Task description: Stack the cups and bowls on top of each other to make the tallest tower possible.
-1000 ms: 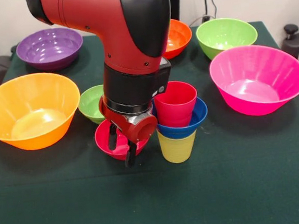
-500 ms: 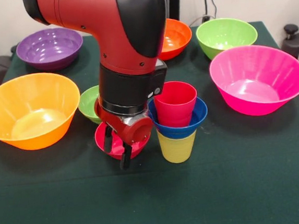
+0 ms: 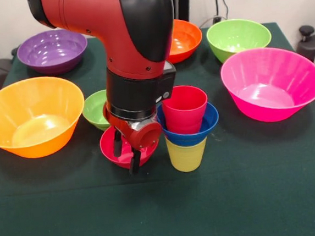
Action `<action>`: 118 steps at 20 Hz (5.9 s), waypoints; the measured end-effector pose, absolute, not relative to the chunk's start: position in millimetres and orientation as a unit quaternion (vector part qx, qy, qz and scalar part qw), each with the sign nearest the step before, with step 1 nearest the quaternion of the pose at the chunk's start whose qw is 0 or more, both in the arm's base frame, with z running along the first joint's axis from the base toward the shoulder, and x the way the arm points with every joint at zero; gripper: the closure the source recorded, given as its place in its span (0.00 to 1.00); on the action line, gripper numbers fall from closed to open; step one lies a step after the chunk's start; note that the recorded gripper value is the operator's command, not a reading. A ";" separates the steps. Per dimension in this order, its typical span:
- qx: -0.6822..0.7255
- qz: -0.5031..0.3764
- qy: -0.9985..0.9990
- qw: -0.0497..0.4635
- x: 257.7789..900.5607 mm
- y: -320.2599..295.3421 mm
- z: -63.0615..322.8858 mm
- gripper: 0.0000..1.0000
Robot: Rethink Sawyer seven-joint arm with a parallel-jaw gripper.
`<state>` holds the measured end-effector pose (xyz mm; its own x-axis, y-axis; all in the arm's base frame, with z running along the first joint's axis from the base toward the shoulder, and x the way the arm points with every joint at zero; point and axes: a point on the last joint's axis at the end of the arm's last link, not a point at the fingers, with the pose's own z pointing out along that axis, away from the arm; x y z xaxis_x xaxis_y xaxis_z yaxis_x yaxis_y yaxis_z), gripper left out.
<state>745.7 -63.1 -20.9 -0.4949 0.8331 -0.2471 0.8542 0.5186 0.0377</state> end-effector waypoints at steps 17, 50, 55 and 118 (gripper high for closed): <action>0.516 -0.037 0.850 0.101 738.5 -73.9 -34.8 0.00; 0.555 -0.009 0.831 0.039 739.3 -94.7 -50.8 0.00; 0.550 -0.005 0.835 0.017 750.1 -83.5 -40.7 0.00; 0.563 -0.007 0.826 -0.001 745.6 -110.2 -56.5 0.00</action>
